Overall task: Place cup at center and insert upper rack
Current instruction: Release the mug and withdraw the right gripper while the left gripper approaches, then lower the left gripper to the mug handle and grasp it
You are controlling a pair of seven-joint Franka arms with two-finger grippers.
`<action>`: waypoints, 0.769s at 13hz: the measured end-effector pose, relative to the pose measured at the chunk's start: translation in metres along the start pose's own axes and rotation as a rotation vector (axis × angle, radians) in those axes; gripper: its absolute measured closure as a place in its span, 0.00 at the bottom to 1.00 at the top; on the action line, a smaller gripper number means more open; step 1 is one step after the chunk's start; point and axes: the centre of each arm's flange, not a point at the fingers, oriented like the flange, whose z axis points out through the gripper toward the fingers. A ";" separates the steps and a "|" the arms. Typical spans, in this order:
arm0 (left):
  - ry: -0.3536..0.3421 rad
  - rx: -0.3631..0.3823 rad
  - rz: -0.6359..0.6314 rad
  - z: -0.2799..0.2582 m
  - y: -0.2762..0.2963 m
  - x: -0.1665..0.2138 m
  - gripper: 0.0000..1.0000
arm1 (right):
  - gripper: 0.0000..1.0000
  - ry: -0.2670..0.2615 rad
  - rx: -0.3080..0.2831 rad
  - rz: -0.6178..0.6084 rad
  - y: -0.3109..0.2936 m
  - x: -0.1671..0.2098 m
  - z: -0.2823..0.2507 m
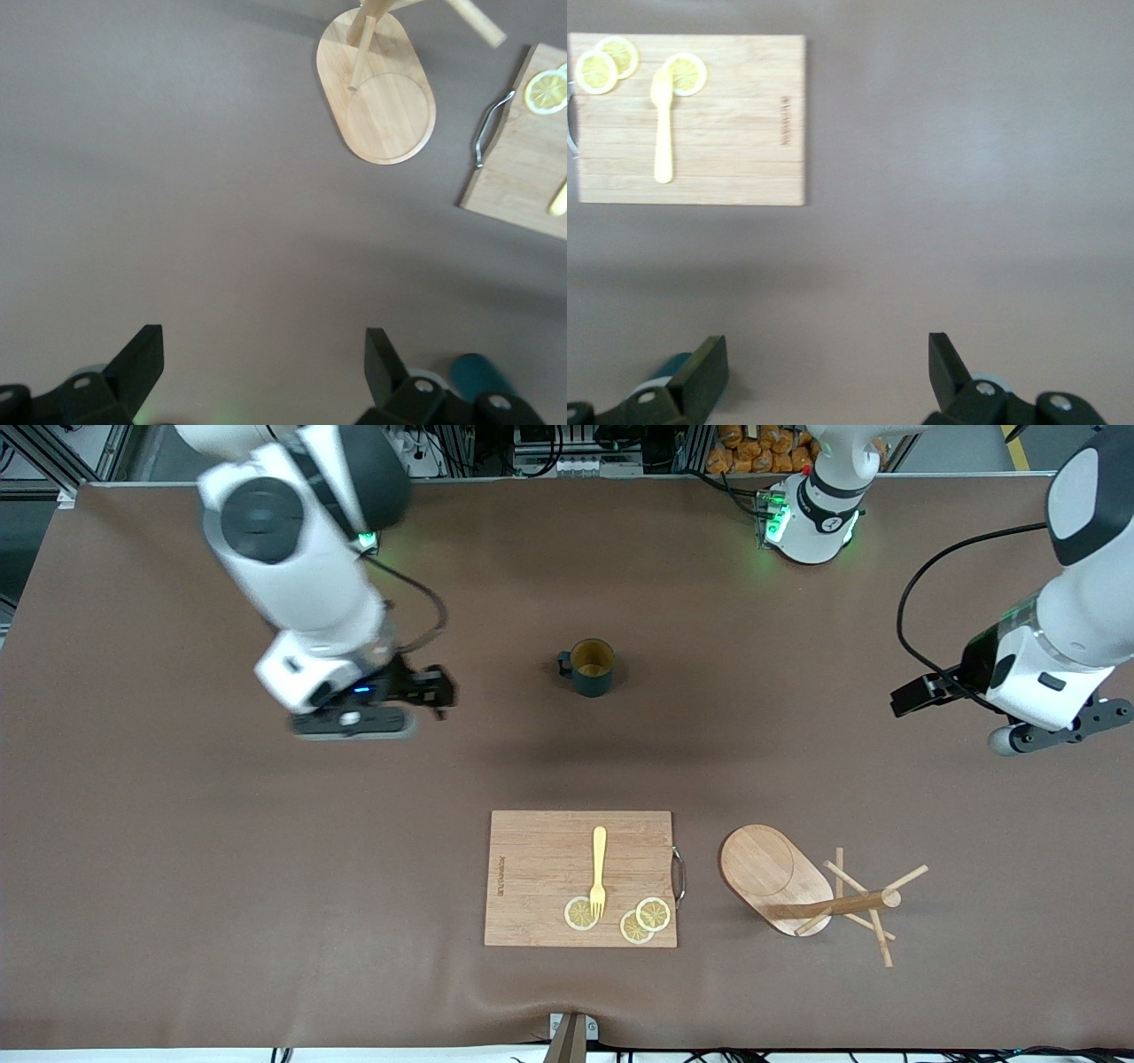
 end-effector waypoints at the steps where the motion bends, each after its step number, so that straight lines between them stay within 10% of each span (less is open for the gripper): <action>1: -0.008 -0.013 -0.045 0.000 0.008 -0.004 0.00 | 0.00 -0.010 -0.009 -0.021 0.032 0.007 -0.007; 10: -0.041 -0.033 -0.466 0.011 0.164 -0.081 0.00 | 0.00 -0.031 -0.025 -0.001 0.275 0.045 -0.018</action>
